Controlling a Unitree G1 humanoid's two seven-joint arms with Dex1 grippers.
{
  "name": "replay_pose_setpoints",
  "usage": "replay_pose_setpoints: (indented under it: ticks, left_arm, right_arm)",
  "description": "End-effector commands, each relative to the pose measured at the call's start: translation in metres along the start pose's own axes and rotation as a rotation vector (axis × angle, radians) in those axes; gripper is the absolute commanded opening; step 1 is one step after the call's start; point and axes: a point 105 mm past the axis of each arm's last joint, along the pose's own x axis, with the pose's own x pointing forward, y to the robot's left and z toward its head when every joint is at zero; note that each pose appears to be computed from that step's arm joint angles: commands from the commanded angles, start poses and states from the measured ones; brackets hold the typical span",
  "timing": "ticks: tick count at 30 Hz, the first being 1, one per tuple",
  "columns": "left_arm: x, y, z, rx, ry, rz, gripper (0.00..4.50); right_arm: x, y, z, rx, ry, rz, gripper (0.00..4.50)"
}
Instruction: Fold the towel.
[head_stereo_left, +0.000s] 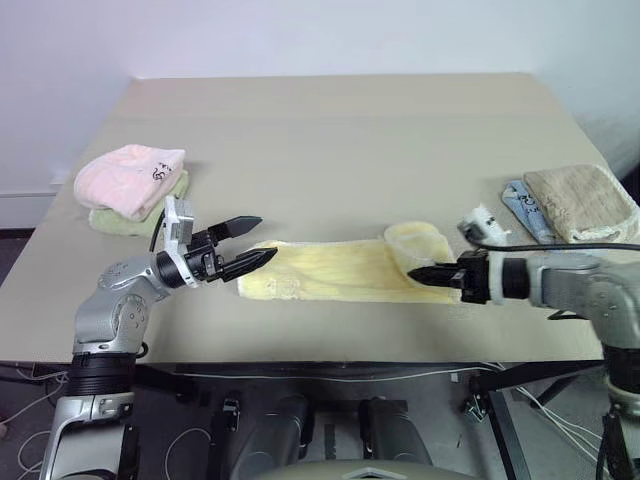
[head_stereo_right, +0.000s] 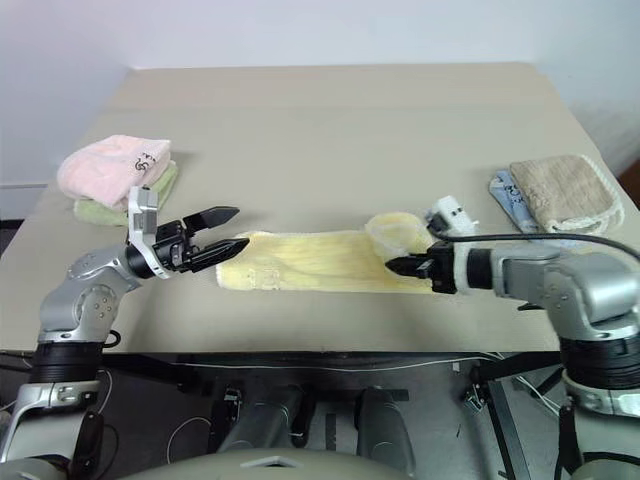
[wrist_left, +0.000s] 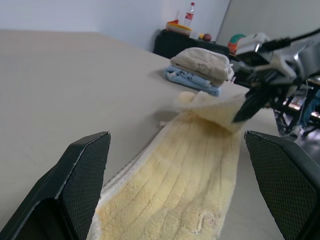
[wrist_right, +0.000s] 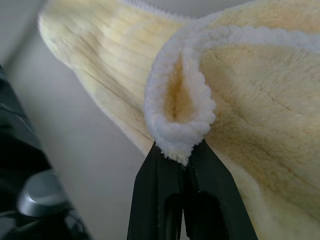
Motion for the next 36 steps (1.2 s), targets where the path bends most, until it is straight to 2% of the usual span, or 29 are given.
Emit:
replay_pose_setpoints:
  ticks: [1, 9, 19, 23, 27, 31, 34, 36]
  left_arm:
    - [-0.004, -0.002, 0.010, 0.053, -0.010, 0.004, 4.50]
    - [-0.008, -0.001, 0.012, 0.064, -0.004, 0.018, 4.50]
    - [-0.010, -0.003, 0.010, 0.073, 0.003, 0.021, 4.50]
    - [-0.011, -0.002, 0.009, 0.078, 0.008, 0.032, 4.50]
    - [-0.009, 0.000, 0.011, 0.053, 0.020, 0.050, 4.50]
    - [-0.004, 0.007, 0.024, 0.090, -0.016, 0.075, 4.50]
    - [0.006, 0.018, 0.026, 0.164, 0.045, 0.130, 4.50]
    - [0.017, 0.021, 0.032, 0.219, 0.044, 0.133, 4.50]
  right_arm:
    - [0.003, 0.016, 0.012, -0.090, -0.042, 0.058, 0.05]
    - [0.020, 0.038, 0.006, -0.126, -0.014, 0.151, 0.05]
    - [0.027, 0.026, 0.005, -0.088, 0.002, 0.112, 0.05]
    - [0.024, 0.037, 0.010, -0.093, -0.031, 0.170, 0.96]
    - [0.017, 0.044, 0.014, -0.100, -0.057, 0.213, 2.35]
    - [0.005, 0.032, 0.027, -0.117, -0.141, 0.150, 3.70]
    - [-0.013, 0.030, 0.048, -0.192, -0.284, 0.129, 3.70]
    - [-0.020, 0.023, 0.053, -0.213, -0.322, 0.096, 3.70]
